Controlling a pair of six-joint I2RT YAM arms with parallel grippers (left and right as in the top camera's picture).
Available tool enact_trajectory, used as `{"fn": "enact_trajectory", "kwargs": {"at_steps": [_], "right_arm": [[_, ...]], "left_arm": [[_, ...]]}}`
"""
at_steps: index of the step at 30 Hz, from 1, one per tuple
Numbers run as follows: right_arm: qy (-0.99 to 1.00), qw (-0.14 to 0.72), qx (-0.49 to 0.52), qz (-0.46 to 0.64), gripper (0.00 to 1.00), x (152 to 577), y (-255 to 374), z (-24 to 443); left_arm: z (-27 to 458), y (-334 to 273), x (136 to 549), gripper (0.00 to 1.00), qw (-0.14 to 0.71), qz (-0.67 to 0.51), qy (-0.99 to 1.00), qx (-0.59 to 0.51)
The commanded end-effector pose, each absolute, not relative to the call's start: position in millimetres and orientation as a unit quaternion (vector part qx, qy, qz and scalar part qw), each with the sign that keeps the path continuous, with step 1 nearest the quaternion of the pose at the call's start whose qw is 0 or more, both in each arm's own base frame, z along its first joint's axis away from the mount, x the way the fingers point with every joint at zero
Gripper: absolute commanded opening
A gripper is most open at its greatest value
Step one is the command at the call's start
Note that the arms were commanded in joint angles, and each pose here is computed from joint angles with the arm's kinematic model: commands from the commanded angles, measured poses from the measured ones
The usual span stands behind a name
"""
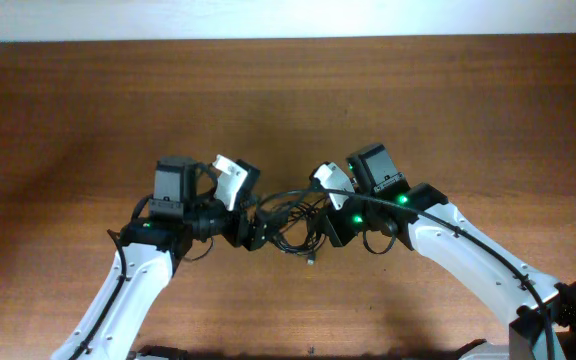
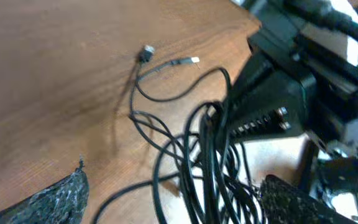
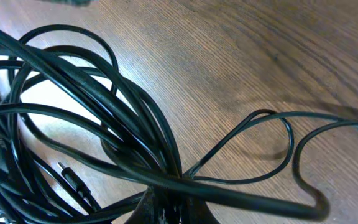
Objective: Untangle cables
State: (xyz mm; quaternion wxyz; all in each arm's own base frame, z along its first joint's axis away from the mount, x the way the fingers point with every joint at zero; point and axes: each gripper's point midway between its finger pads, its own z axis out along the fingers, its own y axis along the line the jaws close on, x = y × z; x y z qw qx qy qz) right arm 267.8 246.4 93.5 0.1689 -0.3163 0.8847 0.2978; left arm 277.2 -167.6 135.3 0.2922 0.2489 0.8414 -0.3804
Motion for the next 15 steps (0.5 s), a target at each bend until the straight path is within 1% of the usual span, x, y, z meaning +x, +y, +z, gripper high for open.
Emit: {"fn": "enact_trajectory", "kwargs": {"at_steps": [1, 3, 5, 8, 9, 10, 11, 12, 13, 14, 15], "right_arm": [[0.88, 0.175, -0.33, 0.294, 0.04, 268.6, 247.9, 94.1], [0.876, 0.172, -0.332, 0.306, 0.04, 265.8, 250.7, 96.2], [0.868, 0.165, -0.335, 0.328, 0.04, 260.4, 255.9, 100.2], [0.862, 0.161, -0.337, 0.342, 0.04, 257.0, 259.0, 102.8], [0.863, 0.161, -0.337, 0.341, 0.04, 257.0, 258.9, 102.7], [0.863, 0.16, -0.337, 0.341, 0.04, 256.9, 258.8, 102.6], [0.863, 0.159, -0.337, 0.341, 0.04, 256.5, 258.5, 102.3], [0.864, 0.156, -0.336, 0.34, 0.04, 255.3, 257.8, 101.6], [0.866, 0.152, -0.333, 0.34, 0.05, 254.1, 257.1, 100.9], [0.873, 0.142, -0.319, 0.341, 0.2, 252.6, 256.0, 99.9], [0.88, 0.134, -0.301, 0.344, 0.33, 252.4, 255.6, 100.4]], "left_arm": [[125.8, -172.6, 268.7, 0.72, 0.263, -0.403, 0.838, 0.257], [113.5, -177.4, 266.6, 0.67, 0.238, -0.418, 0.839, 0.253], [97.9, -180.5, 266.6, 0.52, 0.214, -0.424, 0.844, 0.247], [105.6, -193.3, 265.3, 0.43, 0.213, -0.48, 0.811, 0.258], [115.2, -198.9, 265.1, 0.29, 0.222, -0.506, 0.789, 0.27], [120.6, -201.1, 265.7, 0.16, 0.228, -0.516, 0.779, 0.274], [120.6, -200.4, 269.5, 0.0, 0.228, -0.514, 0.784, 0.264], [114.1, -194.9, 279.6, 0.0, 0.221, -0.496, 0.809, 0.223], [102.1, -184.4, 292.5, 0.0, 0.208, -0.465, 0.847, 0.156], [90.4, -171.3, 303.6, 0.0, 0.198, -0.431, 0.876, 0.091], [82.9, -160.3, 311.4, 0.0, 0.19, -0.409, 0.892, 0.032]]}}
